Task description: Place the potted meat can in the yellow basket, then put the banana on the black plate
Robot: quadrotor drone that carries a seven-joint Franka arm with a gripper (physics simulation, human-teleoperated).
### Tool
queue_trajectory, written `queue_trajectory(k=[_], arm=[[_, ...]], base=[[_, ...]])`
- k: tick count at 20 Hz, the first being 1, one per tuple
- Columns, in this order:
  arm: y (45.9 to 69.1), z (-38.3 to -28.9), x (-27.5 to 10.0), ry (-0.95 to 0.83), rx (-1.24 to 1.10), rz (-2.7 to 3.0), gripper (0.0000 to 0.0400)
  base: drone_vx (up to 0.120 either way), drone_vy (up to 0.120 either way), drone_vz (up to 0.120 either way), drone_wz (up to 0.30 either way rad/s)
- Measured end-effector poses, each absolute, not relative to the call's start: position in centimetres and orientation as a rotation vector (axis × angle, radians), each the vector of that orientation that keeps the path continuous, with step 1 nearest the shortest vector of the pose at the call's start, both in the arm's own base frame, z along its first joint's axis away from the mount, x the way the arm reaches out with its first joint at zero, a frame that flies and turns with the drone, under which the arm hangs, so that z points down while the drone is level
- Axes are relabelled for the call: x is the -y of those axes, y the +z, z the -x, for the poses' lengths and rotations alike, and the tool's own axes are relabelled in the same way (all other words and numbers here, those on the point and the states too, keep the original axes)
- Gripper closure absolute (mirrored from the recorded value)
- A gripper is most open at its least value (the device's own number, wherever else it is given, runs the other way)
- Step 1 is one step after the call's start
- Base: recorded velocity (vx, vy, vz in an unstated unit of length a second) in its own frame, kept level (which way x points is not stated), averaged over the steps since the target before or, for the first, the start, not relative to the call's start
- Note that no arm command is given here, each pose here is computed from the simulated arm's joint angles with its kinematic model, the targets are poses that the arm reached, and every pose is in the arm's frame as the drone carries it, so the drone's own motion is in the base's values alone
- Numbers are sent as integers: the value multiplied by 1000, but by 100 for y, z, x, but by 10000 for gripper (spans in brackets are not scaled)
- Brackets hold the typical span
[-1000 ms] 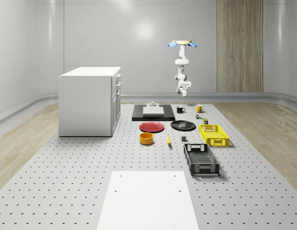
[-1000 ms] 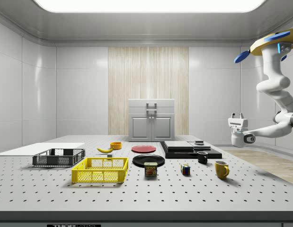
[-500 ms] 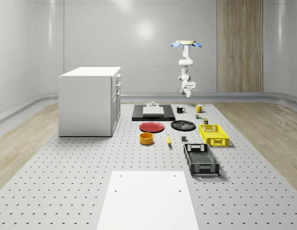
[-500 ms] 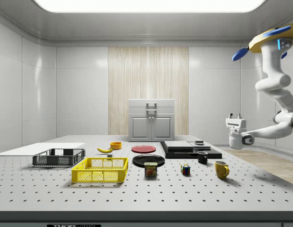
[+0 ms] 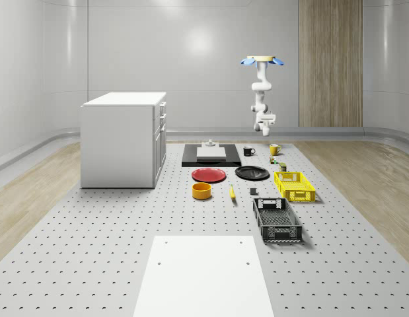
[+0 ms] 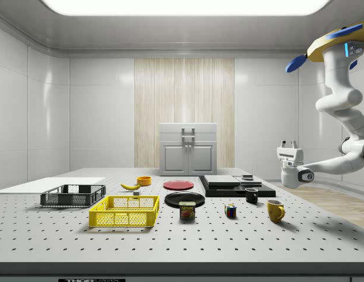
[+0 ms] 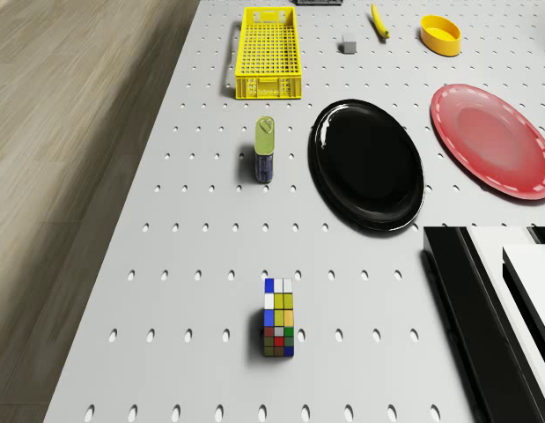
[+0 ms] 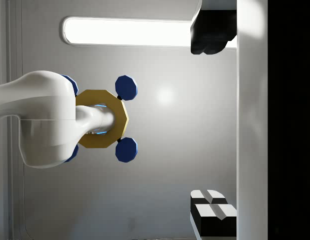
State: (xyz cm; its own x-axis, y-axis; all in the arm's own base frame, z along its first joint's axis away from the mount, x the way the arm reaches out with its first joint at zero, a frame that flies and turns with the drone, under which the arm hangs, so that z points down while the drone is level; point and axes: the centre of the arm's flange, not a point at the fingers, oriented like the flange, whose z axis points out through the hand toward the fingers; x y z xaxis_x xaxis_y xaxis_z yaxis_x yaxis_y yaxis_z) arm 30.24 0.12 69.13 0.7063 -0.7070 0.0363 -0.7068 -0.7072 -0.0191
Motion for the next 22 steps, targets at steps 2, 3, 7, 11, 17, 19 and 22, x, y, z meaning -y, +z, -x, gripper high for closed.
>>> queue_trajectory(k=[2,3,7,11,17,19,22], arm=[[6913,-3023,-17,-69,-1202,2902,0],[6913,-3022,-20,-72,-1203,2904,0],[6912,-3019,-40,-89,-1210,2919,0],[6910,-3016,-78,-118,-1223,2950,0],[6889,-3012,-213,-217,-1270,3061,0],[6867,-3012,-295,-280,-1299,3129,0],[6791,-3012,-471,-434,-1363,3278,0]], base=[[120,120,0,0],[120,120,0,0],[120,120,0,0],[120,120,0,0],[120,40,0,0],[120,0,0,0],[120,0,0,0]])
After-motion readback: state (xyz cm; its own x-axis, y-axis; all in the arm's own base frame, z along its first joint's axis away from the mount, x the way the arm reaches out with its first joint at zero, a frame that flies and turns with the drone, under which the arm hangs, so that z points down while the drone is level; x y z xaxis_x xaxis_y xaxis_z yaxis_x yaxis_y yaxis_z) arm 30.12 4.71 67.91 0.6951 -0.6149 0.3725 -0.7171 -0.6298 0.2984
